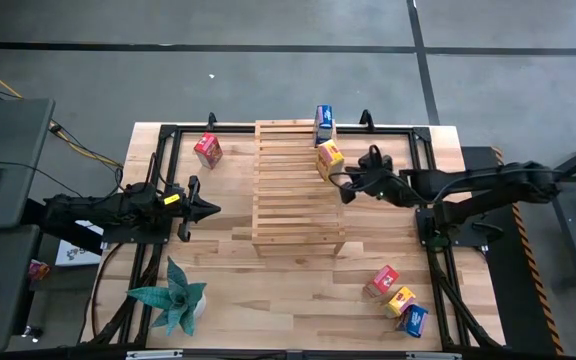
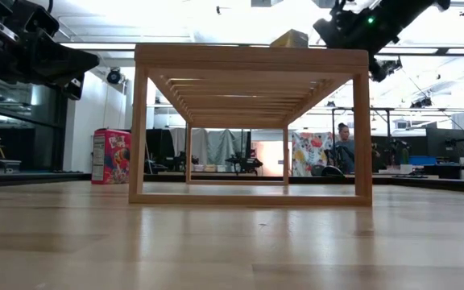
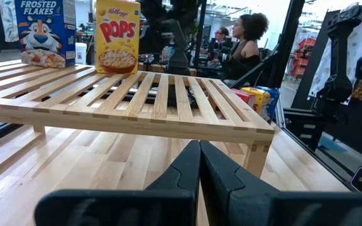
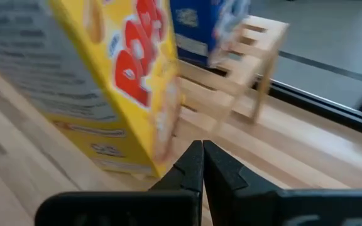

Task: Stack cereal on shelf
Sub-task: Put the top yellow cereal box on the shelf

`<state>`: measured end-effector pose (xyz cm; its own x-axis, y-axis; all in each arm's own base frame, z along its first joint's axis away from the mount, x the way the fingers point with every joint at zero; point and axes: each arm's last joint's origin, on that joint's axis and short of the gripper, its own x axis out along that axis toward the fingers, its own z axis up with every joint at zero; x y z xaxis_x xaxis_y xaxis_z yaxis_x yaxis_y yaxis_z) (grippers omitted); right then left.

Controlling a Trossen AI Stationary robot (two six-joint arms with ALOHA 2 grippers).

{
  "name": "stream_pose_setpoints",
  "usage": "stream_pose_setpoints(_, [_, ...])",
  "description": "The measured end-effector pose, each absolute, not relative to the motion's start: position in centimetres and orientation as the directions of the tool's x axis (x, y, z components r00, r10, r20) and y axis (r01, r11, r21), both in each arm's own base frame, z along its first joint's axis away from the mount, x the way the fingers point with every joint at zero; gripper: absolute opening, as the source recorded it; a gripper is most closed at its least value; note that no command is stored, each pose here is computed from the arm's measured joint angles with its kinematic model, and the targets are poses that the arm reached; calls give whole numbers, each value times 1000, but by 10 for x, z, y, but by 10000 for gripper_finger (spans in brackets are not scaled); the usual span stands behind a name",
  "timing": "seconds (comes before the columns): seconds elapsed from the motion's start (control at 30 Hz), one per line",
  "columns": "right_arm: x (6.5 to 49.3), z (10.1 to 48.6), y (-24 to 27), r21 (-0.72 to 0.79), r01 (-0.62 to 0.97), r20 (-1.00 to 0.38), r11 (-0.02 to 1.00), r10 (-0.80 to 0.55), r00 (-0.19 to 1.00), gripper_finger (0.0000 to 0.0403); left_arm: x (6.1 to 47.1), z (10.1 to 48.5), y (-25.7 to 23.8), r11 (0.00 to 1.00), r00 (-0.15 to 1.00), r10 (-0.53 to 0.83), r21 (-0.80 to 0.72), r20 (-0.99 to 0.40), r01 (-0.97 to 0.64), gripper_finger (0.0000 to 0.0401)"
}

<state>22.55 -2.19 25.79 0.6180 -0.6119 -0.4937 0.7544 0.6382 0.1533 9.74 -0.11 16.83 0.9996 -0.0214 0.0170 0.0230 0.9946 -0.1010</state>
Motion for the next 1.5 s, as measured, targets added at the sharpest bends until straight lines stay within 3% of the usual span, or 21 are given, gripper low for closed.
stream_pose_setpoints(1.07, [231,260,-22,337,642,-522,689,-431,736,0,97,168,-1,995,1000,-22,-101,17,23,0])
stream_pose_setpoints(1.5, [218,265,-20,271,649,-531,711,-452,717,0,97,168,-1,995,1000,-21,-101,17,23,0])
